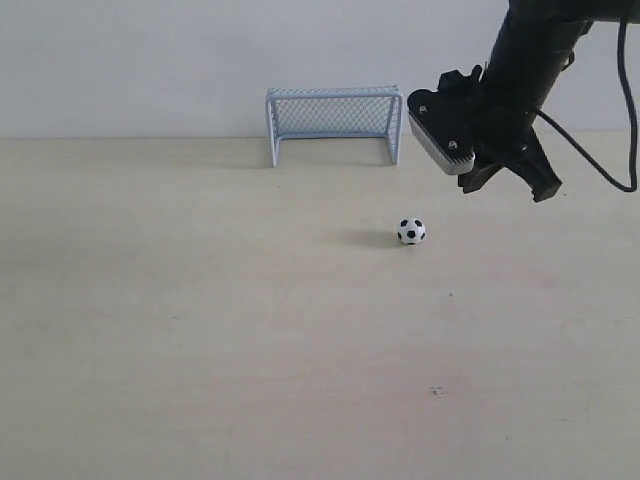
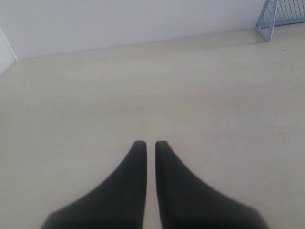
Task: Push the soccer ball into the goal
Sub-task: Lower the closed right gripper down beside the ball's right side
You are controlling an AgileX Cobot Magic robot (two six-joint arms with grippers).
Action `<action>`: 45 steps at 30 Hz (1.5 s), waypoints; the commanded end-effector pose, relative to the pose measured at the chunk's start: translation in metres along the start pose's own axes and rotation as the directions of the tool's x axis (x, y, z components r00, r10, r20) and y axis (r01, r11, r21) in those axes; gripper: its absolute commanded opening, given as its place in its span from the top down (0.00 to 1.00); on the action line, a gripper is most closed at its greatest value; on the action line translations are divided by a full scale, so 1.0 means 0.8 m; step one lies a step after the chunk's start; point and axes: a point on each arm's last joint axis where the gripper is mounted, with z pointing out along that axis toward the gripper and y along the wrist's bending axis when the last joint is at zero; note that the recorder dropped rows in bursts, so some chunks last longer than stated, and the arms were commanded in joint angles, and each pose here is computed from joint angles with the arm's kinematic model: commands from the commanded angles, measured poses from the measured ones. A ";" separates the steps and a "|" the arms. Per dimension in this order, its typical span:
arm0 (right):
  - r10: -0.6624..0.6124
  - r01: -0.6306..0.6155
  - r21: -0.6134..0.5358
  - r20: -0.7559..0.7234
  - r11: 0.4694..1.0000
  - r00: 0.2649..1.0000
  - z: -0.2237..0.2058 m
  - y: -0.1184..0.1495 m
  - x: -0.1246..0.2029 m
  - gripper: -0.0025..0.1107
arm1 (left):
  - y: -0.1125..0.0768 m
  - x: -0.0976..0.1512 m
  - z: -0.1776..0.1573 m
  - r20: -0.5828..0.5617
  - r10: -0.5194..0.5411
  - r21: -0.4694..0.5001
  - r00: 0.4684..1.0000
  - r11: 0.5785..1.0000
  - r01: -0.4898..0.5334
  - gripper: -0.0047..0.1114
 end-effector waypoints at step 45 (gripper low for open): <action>0.019 0.006 -0.200 0.124 0.980 0.992 0.088 -0.018 -0.004 0.98 | 0.000 -0.002 0.000 0.003 -0.007 0.008 1.000 1.000 0.007 0.91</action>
